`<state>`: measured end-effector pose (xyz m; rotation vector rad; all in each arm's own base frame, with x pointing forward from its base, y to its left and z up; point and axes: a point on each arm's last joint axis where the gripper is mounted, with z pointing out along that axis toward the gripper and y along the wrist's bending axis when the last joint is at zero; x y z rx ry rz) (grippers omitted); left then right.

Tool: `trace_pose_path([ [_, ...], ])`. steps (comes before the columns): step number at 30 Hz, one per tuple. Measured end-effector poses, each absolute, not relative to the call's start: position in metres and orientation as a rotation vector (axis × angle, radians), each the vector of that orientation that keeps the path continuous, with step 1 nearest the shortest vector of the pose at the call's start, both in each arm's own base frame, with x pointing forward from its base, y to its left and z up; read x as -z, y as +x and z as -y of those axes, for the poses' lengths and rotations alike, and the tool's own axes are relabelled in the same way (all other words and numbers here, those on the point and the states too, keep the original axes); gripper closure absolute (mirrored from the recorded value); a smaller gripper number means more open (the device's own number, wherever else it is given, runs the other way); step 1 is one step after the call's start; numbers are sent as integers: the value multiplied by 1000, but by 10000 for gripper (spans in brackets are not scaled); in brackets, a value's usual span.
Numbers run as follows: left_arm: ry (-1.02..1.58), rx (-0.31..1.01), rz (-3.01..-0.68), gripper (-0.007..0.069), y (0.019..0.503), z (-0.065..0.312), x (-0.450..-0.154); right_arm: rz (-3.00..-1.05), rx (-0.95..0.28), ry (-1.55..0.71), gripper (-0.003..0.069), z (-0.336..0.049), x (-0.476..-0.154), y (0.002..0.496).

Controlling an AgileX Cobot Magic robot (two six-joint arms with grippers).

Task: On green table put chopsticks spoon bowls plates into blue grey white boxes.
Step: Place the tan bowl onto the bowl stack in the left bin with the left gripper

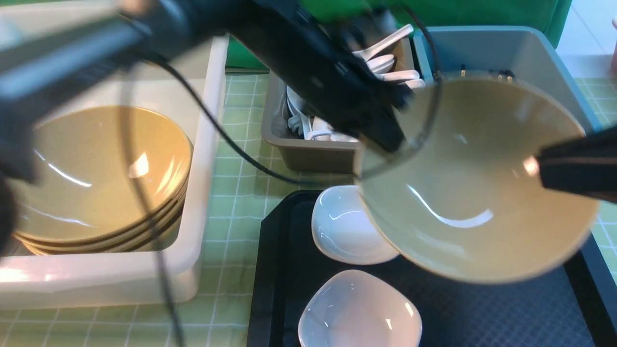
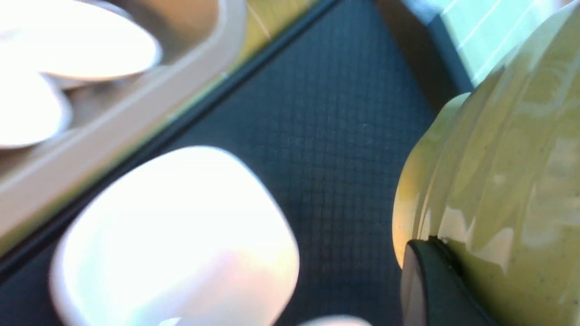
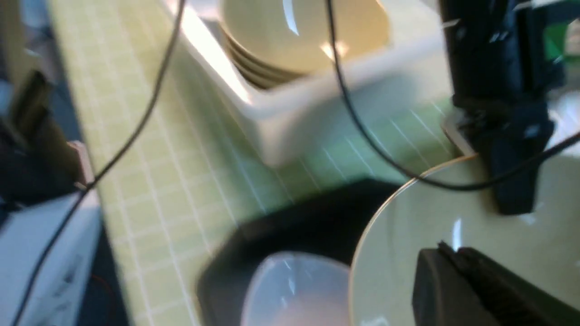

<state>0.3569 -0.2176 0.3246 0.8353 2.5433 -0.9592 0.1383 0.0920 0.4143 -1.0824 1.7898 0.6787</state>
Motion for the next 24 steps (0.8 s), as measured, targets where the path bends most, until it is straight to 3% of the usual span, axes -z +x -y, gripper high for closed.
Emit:
trace_pose_path([
  [1,831,957,-2535,610,356,214,-329,-1785,-678,-1090,622,-93,-415,139],
  [5,630,903,-2484,610,350,145,-371,-1690,-774,-1138,616,-103,-424,156],
  [8,439,862,-2483,610,335,91,-382,-1665,-782,-1149,612,-105,-427,162],
  [15,-201,817,-2492,610,270,-37,-352,-1639,-842,-1194,601,-122,-420,177],
  [24,-629,607,-2433,610,239,-113,-335,-1670,-818,-1156,596,-148,-402,204],
])
